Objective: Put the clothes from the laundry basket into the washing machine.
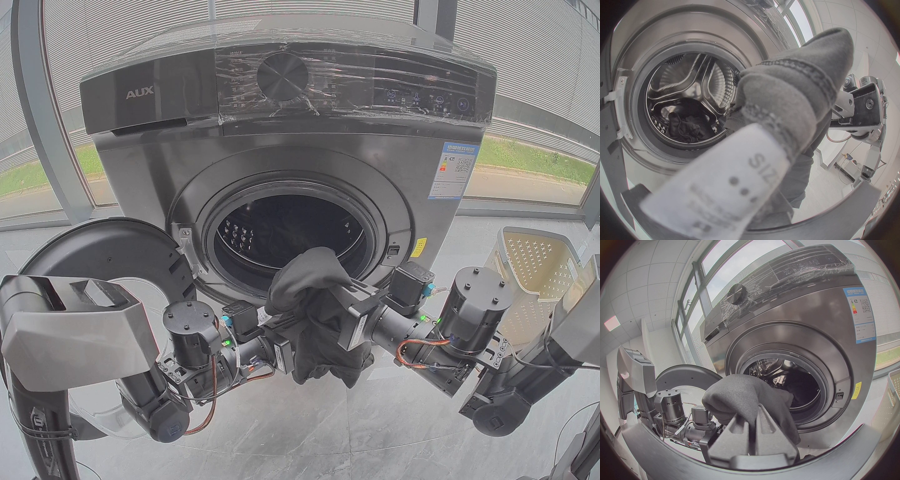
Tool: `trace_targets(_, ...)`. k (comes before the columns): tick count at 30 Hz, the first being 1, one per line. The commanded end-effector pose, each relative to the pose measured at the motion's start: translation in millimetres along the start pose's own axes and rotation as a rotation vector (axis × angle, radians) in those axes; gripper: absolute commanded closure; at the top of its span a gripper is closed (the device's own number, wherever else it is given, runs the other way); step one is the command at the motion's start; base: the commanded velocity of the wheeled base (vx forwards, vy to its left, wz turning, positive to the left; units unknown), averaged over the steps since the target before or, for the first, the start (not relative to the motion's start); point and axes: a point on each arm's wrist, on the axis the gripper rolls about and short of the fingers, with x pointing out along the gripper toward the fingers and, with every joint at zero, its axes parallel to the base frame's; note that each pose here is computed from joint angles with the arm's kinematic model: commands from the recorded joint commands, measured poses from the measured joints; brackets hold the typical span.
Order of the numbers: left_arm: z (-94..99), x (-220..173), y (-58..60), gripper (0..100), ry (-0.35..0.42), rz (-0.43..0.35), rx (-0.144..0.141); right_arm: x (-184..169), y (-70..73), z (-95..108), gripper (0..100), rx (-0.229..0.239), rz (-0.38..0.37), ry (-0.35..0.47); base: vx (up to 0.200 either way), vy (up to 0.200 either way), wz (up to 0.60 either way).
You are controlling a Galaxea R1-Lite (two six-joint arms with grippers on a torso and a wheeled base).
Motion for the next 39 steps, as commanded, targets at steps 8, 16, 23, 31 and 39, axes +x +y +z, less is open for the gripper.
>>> trace_targets(8,16.7,-20.9,-8.3,100,-0.022,0.001,0.013,-2.2,-4.5,-2.2,100,0.012,-0.017,0.012,0.0,0.0,0.0)
trace_targets(16,34.6,-53.2,-20.2,100,-0.046,0.003,0.02,-1.5,-6.7,-0.4,100,0.008,-0.024,0.009,0.0,0.0,0.0)
trace_targets(23,46.7,-69.4,-36.7,100,-0.077,-0.039,0.028,-1.9,-6.3,2.8,100,0.011,-0.022,-0.002,0.0,0.0,0.0)
trace_targets(31,52.1,-74.8,-39.7,100,-0.1,-0.032,0.032,-2.9,-5.8,7.0,100,0.013,-0.02,-0.017,0.0,0.0,0.0)
trace_targets(39,64.4,-91.6,-46.0,100,-0.144,-0.044,0.04,-7.2,-20.6,18.4,100,0.013,-0.065,-0.046,0.0,0.0,0.0)
